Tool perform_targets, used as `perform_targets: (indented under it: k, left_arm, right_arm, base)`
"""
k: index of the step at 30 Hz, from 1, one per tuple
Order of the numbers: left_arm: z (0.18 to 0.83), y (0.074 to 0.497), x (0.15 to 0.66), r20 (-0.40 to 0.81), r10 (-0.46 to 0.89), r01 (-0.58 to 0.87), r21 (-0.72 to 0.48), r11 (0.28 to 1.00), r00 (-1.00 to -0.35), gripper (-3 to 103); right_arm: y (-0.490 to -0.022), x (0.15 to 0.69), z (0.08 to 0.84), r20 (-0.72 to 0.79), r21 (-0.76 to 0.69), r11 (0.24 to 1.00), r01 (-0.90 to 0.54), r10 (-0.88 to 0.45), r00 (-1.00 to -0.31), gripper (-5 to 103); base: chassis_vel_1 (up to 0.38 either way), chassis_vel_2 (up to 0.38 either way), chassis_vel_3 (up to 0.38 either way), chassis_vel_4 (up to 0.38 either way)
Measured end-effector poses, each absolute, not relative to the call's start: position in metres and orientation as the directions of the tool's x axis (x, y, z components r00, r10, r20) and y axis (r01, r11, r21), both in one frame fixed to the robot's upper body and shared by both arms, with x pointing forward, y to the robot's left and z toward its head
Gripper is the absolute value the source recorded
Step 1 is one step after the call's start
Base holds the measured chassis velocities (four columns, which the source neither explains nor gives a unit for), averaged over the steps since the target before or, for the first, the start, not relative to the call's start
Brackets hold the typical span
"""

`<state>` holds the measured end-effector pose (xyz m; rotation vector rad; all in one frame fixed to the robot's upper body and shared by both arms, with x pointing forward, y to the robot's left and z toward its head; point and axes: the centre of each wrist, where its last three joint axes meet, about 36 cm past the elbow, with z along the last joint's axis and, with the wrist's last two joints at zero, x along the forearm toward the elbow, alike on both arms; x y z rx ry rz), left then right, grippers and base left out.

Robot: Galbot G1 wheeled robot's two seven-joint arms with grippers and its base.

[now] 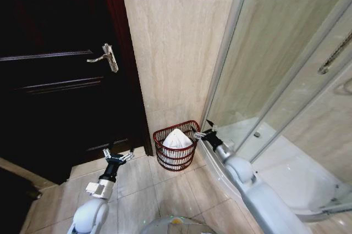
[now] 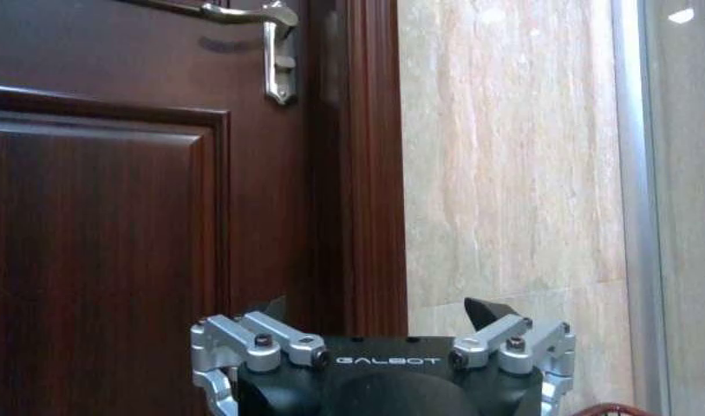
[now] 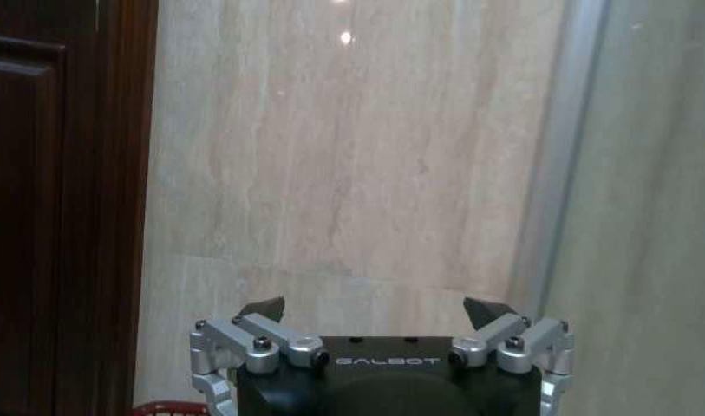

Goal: Discard the used towel into the hamper.

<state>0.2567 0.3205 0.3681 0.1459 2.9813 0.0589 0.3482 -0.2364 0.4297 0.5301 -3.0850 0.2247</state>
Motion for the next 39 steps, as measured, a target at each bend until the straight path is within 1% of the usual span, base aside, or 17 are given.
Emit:
perform_targets:
  k: [3,5,7,11,14,19,28,35,39]
  left_arm:
    - [0.373,0.322,0.259,-0.167,0.103,0.097,0.039,0.994,-0.981,100]
    - [0.374,0.322,0.26,-0.172,0.102,0.097,0.035,0.995,-0.98,100]
    - [0.376,0.321,0.263,-0.185,0.1,0.096,0.027,0.995,-0.978,100]
    - [0.377,0.316,0.263,-0.19,0.107,0.106,0.02,0.994,-0.976,100]
    - [0.377,0.315,0.261,-0.192,0.107,0.105,0.02,0.994,-0.976,100]
    - [0.383,0.32,0.257,-0.209,0.066,0.066,0.007,0.998,-0.976,100]
    - [0.384,0.32,0.249,-0.177,0.061,0.061,0.004,0.998,-0.982,100]
    - [0.38,0.318,0.241,-0.171,0.058,0.058,0.008,0.998,-0.984,100]
    - [0.379,0.317,0.239,-0.19,0.056,0.053,0.021,0.998,-0.98,100]
  right_arm:
    - [-0.238,0.312,0.429,0.047,-0.153,0.944,-0.293,-0.289,-0.956,100]
    - [-0.238,0.306,0.428,0.049,-0.159,0.945,-0.287,-0.283,-0.958,100]
    - [-0.236,0.287,0.427,0.054,-0.174,0.947,-0.27,-0.264,-0.963,100]
    - [-0.23,0.267,0.43,0.052,-0.162,0.952,-0.258,-0.253,-0.966,100]
    - [-0.227,0.264,0.432,0.051,-0.158,0.954,-0.256,-0.251,-0.967,100]
    - [-0.224,0.256,0.438,0.055,-0.147,0.953,-0.263,-0.258,-0.965,100]
    - [-0.229,0.249,0.432,0.058,-0.135,0.961,-0.243,-0.238,-0.97,100]
    - [-0.228,0.24,0.419,0.062,-0.11,0.963,-0.246,-0.241,-0.969,100]
    - [-0.228,0.238,0.416,0.062,-0.105,0.963,-0.247,-0.241,-0.968,100]
  base:
    - [0.0,0.0,0.0,0.0]
    - [0.0,0.0,0.0,0.0]
    - [0.0,0.0,0.0,0.0]
    - [0.0,0.0,0.0,0.0]
    - [0.0,0.0,0.0,0.0]
    - [0.083,-0.09,-0.091,0.096]
    - [0.123,-0.121,-0.131,0.116]
    - [0.014,0.022,0.039,0.01]
    - [0.03,0.09,0.077,0.017]
